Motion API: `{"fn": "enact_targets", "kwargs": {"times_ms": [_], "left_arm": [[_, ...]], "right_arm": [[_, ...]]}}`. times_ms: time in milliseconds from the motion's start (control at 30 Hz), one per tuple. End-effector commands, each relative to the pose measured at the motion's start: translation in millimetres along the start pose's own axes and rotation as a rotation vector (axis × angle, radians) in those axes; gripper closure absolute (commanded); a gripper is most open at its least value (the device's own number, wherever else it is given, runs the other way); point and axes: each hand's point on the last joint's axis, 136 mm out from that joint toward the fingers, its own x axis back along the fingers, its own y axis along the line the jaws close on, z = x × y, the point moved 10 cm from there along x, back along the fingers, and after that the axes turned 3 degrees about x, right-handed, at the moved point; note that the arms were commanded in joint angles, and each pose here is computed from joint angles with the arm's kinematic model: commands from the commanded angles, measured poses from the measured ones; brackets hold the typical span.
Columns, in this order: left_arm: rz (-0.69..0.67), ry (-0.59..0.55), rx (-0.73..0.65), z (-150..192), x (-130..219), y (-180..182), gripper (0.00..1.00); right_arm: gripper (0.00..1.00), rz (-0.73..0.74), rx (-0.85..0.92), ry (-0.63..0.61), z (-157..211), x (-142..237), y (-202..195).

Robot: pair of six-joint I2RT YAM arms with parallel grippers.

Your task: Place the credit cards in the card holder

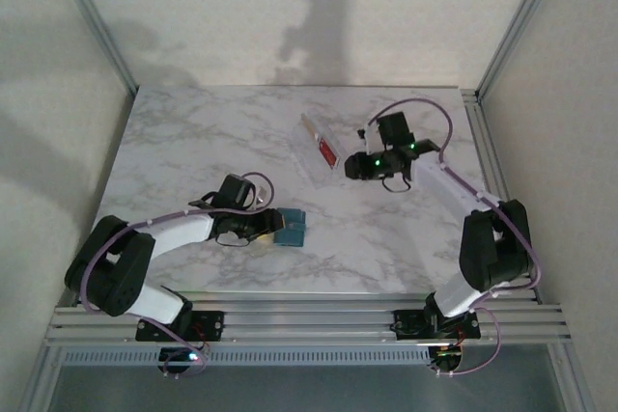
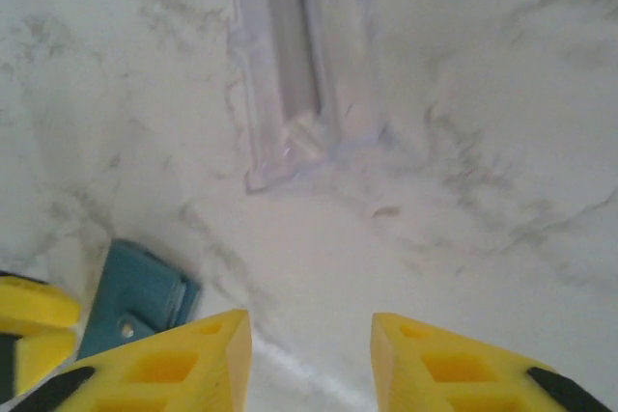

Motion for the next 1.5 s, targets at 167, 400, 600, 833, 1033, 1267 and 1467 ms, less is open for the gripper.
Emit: {"fn": "enact_targets", "kwargs": {"times_ms": [167,400,600,833,1033,1267,1467], "left_arm": [[0.012,0.031,-0.008,-4.2,-9.6,0.5,0.53],[0.029,0.057,-0.010,-3.2,-19.9,-0.4,0.67],[0.101,0.082,-0.027,-1.4,-21.1,-10.1,0.99],[0.167,0.064,-0.012,1.2,-6.8,-21.7,1.00],[0.252,0.115,-0.016,6.1,-5.0,-33.4,1.00],[0.291,0.154,-0.033,10.5,-6.0,-41.6,1.00],[0.296,0.140,-0.048,10.5,-2.7,-44.0,1.00]], "right_arm": [[0.58,-0.142,-0.068,0.109,60.6,-32.3,53.0],[0.61,-0.209,-0.128,0.142,81.2,-60.0,58.8],[0.59,-0.184,-0.084,0.151,90.4,-74.5,75.5],[0.53,-0.098,0.035,0.090,98.6,-77.4,105.3],[0.52,0.029,0.077,0.036,100.3,-89.3,116.2],[0.52,0.198,0.174,0.032,102.1,-101.7,114.9],[0.66,0.359,0.163,0.025,110.6,-104.9,108.9]]}}
